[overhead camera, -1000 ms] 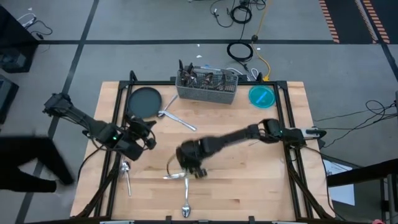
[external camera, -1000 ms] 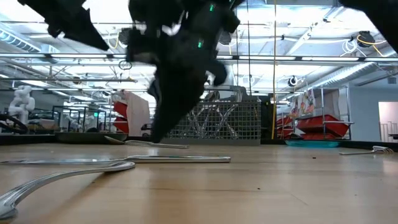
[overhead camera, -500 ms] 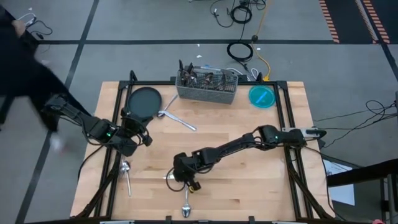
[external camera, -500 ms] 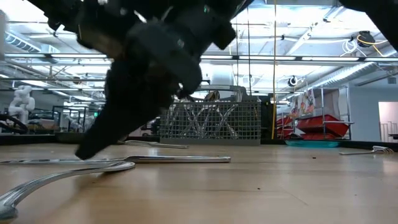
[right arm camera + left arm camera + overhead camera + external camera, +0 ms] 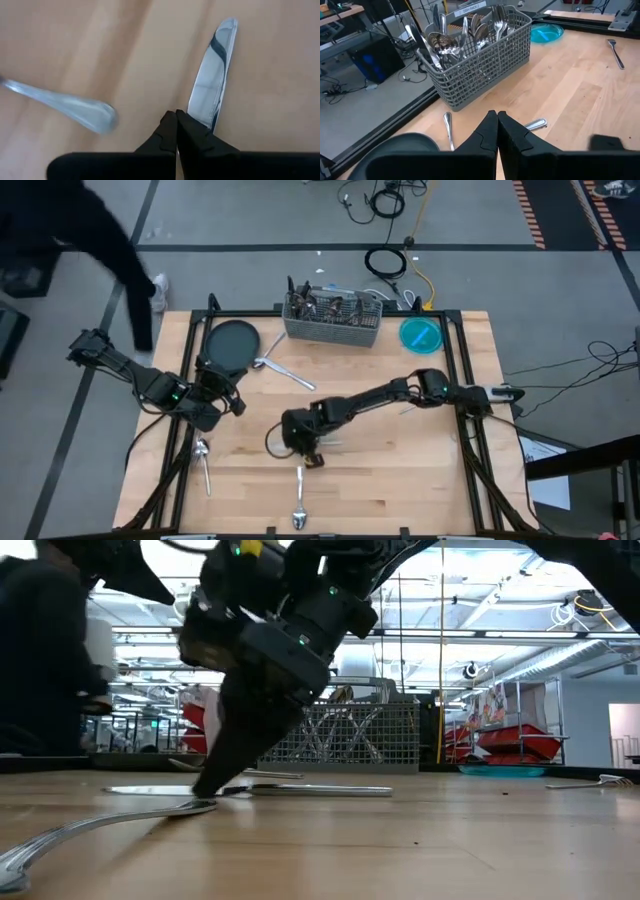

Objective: Sort silverware
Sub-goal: Put the knife into the silverware basket

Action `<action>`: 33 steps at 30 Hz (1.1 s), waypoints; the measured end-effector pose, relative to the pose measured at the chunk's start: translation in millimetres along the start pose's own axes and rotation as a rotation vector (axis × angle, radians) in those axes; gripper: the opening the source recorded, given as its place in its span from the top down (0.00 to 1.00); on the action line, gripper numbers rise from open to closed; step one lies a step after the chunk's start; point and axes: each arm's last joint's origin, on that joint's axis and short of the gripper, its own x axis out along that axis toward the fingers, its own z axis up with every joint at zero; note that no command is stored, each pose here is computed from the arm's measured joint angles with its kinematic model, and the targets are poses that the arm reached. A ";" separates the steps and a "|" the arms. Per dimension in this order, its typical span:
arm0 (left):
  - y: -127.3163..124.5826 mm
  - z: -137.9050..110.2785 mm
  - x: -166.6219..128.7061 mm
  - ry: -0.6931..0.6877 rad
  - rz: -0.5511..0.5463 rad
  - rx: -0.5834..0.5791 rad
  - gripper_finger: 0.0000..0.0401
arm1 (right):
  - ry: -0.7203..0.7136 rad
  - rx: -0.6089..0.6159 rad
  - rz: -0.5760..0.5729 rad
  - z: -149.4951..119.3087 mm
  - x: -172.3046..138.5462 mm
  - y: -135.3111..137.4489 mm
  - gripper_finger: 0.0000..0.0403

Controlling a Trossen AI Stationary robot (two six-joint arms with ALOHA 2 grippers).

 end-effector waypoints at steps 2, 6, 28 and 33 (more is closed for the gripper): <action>-0.4 -0.3 0.2 0.002 0.001 0.003 0.98 | 0.016 -0.007 -0.008 -1.8 -6.7 -10.0 1.00; -2.5 -0.2 1.1 0.001 -0.001 0.000 0.98 | 0.065 0.000 -0.024 -8.8 -18.0 -31.1 1.00; -45.1 47.5 -3.6 -0.282 -0.450 0.180 0.98 | -0.067 0.130 -0.158 -34.0 -168.5 -1.8 1.00; -45.2 66.0 5.1 -0.424 -0.626 0.225 0.98 | -0.268 0.362 -0.276 -84.3 -154.2 24.8 1.00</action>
